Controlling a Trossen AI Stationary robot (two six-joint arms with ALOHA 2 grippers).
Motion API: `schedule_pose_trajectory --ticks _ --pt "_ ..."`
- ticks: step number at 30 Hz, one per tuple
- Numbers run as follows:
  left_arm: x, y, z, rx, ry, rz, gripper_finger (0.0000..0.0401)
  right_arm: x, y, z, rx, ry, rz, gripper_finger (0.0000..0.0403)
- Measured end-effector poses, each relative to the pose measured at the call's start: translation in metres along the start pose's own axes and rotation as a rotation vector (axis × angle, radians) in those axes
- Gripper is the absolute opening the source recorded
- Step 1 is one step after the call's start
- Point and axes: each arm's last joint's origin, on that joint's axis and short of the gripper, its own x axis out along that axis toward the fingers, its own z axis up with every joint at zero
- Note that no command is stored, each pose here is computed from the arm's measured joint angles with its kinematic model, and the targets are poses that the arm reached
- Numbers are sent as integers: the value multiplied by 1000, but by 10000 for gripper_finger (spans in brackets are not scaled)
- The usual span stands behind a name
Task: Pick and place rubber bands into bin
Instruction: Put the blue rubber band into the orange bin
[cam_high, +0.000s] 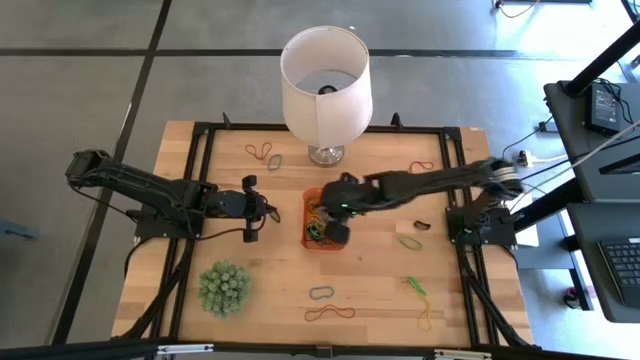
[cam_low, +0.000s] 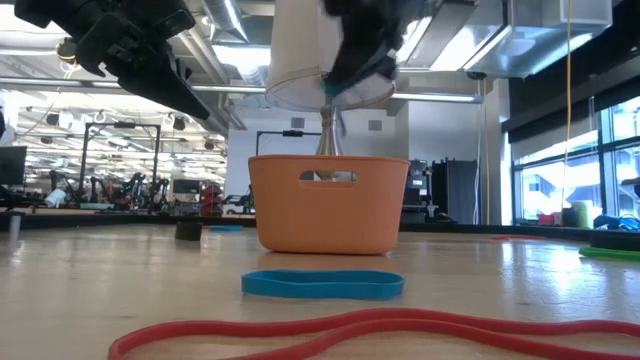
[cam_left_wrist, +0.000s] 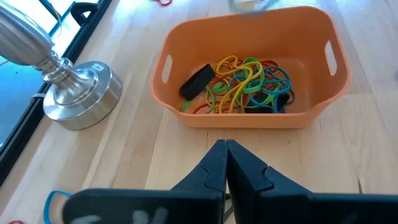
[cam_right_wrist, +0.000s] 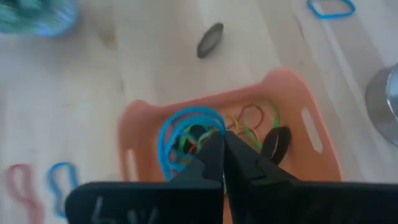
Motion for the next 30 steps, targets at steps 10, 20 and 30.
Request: schedule_pose_trajectory --ticks 10,20,30 --pt "0 0 0 2 1 0 6 92 -10 -7 -36 218 -4 0" --pt "0 0 0 2 1 0 6 140 -19 -32 -32 360 -47 5" --pt "0 0 0 2 1 0 6 128 -21 -28 -29 362 -50 85"
